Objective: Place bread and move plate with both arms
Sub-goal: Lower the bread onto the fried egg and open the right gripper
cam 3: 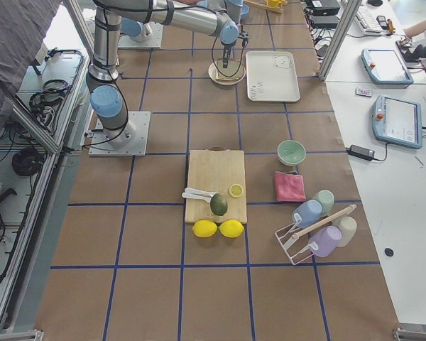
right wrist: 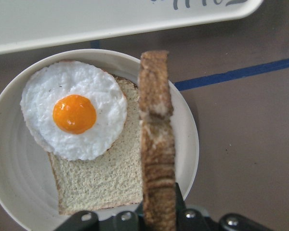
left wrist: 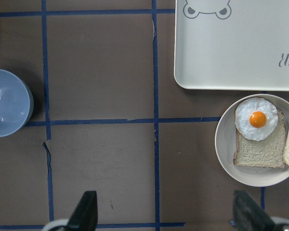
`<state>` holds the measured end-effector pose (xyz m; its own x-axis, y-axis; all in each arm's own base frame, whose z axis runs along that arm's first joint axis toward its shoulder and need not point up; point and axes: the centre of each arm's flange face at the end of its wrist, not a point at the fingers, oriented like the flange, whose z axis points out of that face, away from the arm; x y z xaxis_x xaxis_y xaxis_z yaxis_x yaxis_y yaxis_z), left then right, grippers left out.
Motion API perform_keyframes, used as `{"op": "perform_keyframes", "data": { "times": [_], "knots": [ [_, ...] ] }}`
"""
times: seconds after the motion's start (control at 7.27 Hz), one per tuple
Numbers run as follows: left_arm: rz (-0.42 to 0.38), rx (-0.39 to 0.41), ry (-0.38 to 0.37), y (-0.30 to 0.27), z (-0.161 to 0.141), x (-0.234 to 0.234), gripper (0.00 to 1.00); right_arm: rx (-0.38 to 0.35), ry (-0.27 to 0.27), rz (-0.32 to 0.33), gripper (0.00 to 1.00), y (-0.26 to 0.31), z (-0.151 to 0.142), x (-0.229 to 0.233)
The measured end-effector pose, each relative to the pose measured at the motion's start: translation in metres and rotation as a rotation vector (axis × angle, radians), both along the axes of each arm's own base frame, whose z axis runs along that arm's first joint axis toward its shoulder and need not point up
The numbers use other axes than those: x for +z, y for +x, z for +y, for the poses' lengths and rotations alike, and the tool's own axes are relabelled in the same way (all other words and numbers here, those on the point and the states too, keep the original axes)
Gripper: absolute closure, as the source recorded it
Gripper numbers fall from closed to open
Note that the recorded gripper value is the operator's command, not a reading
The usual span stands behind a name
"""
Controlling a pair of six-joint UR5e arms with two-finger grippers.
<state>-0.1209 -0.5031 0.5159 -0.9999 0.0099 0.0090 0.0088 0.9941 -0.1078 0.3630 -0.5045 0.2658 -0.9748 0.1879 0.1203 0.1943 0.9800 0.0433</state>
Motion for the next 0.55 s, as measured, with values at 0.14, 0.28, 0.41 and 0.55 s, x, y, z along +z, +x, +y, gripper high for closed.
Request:
{"op": "perform_keyframes", "data": {
  "times": [0.14, 0.28, 0.41, 0.55],
  "knots": [
    [-0.001, -0.001, -0.001, 0.0001, 0.0005, 0.0004, 0.0, -0.005, 0.004, -0.009, 1.0, 0.001, 0.0005, 0.0],
    [-0.001, -0.002, -0.002, 0.0002, 0.0007, 0.0005, 0.0, -0.01, 0.007, -0.021, 0.99, 0.0022, 0.0009, 0.0006],
    [-0.002, -0.003, -0.002, 0.0002, 0.0008, 0.0007, 0.0, -0.014, 0.007, -0.03, 0.91, 0.003, 0.001, 0.0014],
    [-0.001, -0.004, -0.002, 0.0002, 0.0008, 0.0007, 0.0, -0.015, 0.008, -0.035, 0.87, 0.0035, 0.0012, 0.0016]
  ]
}}
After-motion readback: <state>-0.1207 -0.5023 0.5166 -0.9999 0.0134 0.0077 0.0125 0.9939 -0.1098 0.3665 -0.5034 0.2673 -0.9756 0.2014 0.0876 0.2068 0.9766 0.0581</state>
